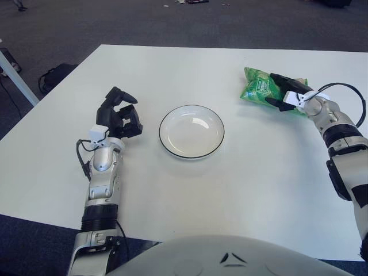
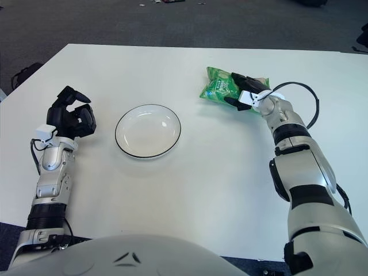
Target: Put the snack into the plate.
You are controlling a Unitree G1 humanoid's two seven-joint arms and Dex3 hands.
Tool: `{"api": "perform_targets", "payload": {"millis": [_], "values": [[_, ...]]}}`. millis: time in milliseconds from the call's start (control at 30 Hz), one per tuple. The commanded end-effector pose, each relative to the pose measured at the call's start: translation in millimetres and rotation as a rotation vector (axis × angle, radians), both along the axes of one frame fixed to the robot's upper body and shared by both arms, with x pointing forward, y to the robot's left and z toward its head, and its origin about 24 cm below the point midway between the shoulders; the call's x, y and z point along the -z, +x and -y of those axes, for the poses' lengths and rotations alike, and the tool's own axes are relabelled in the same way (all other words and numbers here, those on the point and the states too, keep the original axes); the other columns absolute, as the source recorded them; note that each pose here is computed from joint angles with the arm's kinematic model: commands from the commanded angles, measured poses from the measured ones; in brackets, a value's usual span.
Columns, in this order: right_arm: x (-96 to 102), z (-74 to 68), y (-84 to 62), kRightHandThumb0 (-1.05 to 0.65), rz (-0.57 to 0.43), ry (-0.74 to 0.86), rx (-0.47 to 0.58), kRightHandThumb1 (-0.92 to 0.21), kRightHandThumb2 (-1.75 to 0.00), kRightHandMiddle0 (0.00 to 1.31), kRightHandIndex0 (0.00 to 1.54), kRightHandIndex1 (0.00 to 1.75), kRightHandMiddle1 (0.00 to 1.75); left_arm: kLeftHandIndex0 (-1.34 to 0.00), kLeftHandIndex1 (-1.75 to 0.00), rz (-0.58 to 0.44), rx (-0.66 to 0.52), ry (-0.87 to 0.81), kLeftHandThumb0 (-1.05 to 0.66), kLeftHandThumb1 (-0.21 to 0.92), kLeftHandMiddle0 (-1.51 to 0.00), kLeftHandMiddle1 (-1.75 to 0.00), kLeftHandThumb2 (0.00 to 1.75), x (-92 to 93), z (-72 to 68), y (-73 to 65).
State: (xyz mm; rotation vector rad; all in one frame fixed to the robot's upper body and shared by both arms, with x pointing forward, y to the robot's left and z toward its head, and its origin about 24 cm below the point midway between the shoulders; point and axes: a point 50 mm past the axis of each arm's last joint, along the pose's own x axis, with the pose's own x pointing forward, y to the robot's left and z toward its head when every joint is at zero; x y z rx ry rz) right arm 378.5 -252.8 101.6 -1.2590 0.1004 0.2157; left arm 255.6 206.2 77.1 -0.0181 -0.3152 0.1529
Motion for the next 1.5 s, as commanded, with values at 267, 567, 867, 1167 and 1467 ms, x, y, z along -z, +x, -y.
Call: {"api": "perform_targets", "payload": {"millis": [267, 567, 867, 1167, 1467], "values": [[21.3, -7.6, -5.9, -0.22, 0.195, -0.068, 0.125, -0.64, -0.92, 0.34, 0.15, 1.63, 1.69, -0.62, -1.75, -0.176, -0.04, -0.053, -0.48, 0.31, -1.23, -1.75, 1.33, 45.7, 3.3, -21.9], [18.3, -10.6, -6.1, 0.0, 0.313, 0.01, 0.192, -0.12, -1.42, 0.69, 0.78, 1.38, 1.74, -0.62, -1.75, -0.173, -0.045, -0.047, -0.48, 0.3, -1.24, -1.75, 1.33, 46.1, 3.9, -21.3], [12.7, -7.7, -4.5, 0.0, 0.329, 0.065, 0.214, -0.09, -1.48, 0.63, 0.84, 1.46, 1.75, -0.61, -1.75, -0.176, -0.044, -0.049, -0.48, 0.32, -1.25, -1.75, 1.31, 46.9, 4.8, -20.5], [-8.9, -11.4, 3.2, 0.0, 0.383, 0.153, 0.197, -0.1, -1.5, 0.57, 0.85, 1.53, 1.75, -0.58, -1.75, -0.177, -0.047, -0.04, -0.47, 0.35, -1.26, -1.75, 1.27, 47.5, 4.2, -19.7], [-52.1, -40.0, 10.1, 0.0, 0.458, 0.295, 0.093, -0.08, -1.54, 0.56, 0.85, 1.58, 1.75, -0.58, -1.75, -0.178, -0.038, -0.032, -0.46, 0.36, -1.26, -1.75, 1.26, 48.9, 2.1, -17.9]]}}
